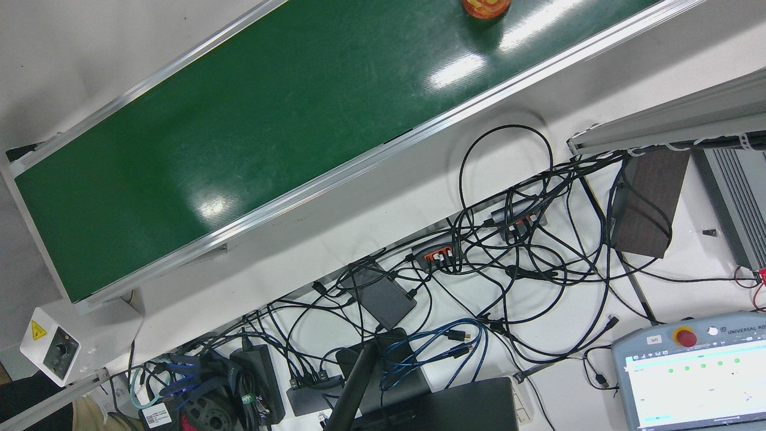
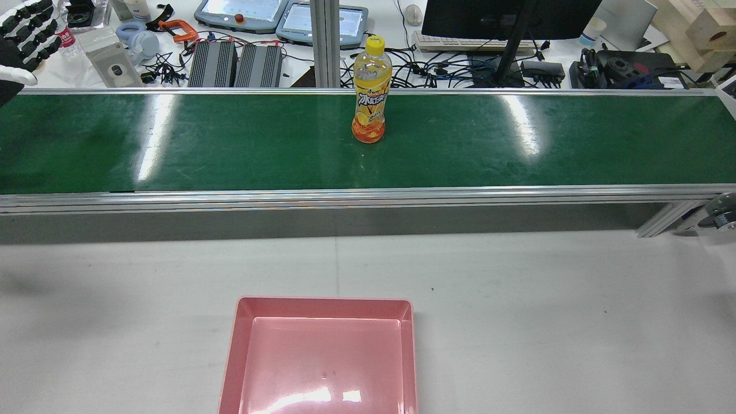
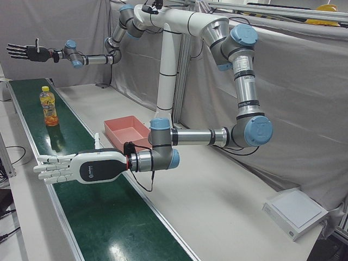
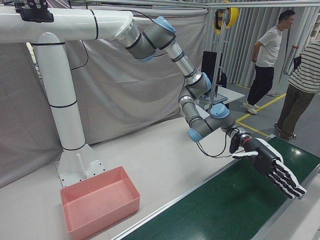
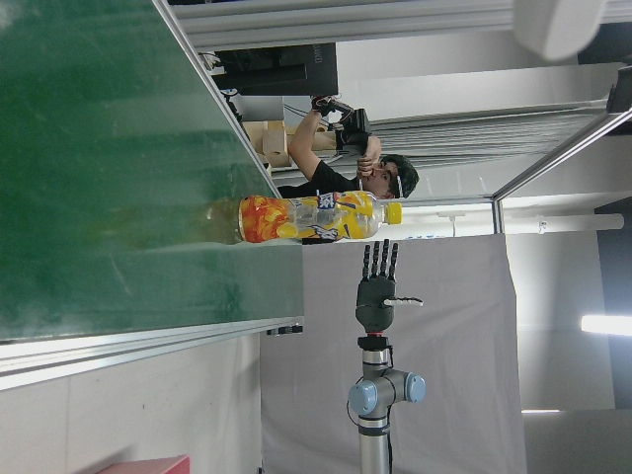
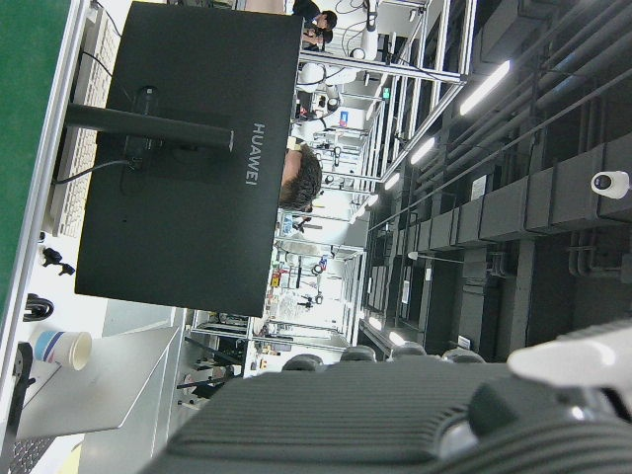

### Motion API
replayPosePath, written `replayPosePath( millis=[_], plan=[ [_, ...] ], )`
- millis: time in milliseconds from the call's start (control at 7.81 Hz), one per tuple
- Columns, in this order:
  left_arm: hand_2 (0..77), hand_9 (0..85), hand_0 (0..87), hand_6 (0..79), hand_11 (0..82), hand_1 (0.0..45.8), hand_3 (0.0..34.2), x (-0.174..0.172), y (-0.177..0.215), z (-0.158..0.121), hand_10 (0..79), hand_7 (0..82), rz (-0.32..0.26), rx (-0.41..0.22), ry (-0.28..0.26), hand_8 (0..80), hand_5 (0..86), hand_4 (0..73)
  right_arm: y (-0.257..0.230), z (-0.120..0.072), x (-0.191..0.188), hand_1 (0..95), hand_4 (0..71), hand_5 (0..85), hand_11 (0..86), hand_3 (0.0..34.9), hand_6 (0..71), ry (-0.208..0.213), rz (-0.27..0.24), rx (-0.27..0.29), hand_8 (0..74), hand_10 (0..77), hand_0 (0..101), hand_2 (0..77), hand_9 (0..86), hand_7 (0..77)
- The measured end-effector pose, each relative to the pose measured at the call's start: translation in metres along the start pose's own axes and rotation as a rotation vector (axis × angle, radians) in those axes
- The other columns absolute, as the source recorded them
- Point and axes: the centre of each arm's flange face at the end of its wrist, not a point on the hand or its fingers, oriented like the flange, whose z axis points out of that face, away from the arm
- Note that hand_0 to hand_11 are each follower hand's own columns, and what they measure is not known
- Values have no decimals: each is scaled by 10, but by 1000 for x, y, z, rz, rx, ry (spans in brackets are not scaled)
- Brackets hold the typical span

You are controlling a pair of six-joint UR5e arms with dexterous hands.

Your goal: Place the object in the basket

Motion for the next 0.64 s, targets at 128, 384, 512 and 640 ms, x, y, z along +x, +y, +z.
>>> replayPosePath(
  millis=[128, 384, 512, 640],
  plan=[
    [5, 5, 632, 0, 33, 114, 0, 0, 1, 1, 5, 5, -2, -9, 2, 5, 136, 5, 0, 0, 0, 0, 0, 0, 0, 0, 0, 0, 0, 0, 0, 0, 3, 5, 0, 5],
    [5, 5, 634, 5, 44, 136, 0, -3, 3, 4, 11, 5, -12, -35, 3, 5, 71, 5, 0, 0, 0, 0, 0, 0, 0, 0, 0, 0, 1, 0, 0, 0, 3, 5, 0, 5],
    [5, 5, 689, 5, 44, 136, 0, -4, 2, 5, 16, 5, -14, -41, 6, 5, 71, 5, 0, 0, 0, 0, 0, 0, 0, 0, 0, -1, 1, 0, 0, 0, 3, 5, 0, 5],
    [5, 5, 680, 5, 33, 104, 0, -5, 2, 5, 16, 5, -15, -43, 8, 5, 49, 5, 0, 0, 0, 0, 0, 0, 0, 0, 0, -1, 1, 0, 0, 0, 0, 5, 0, 5]
  ],
)
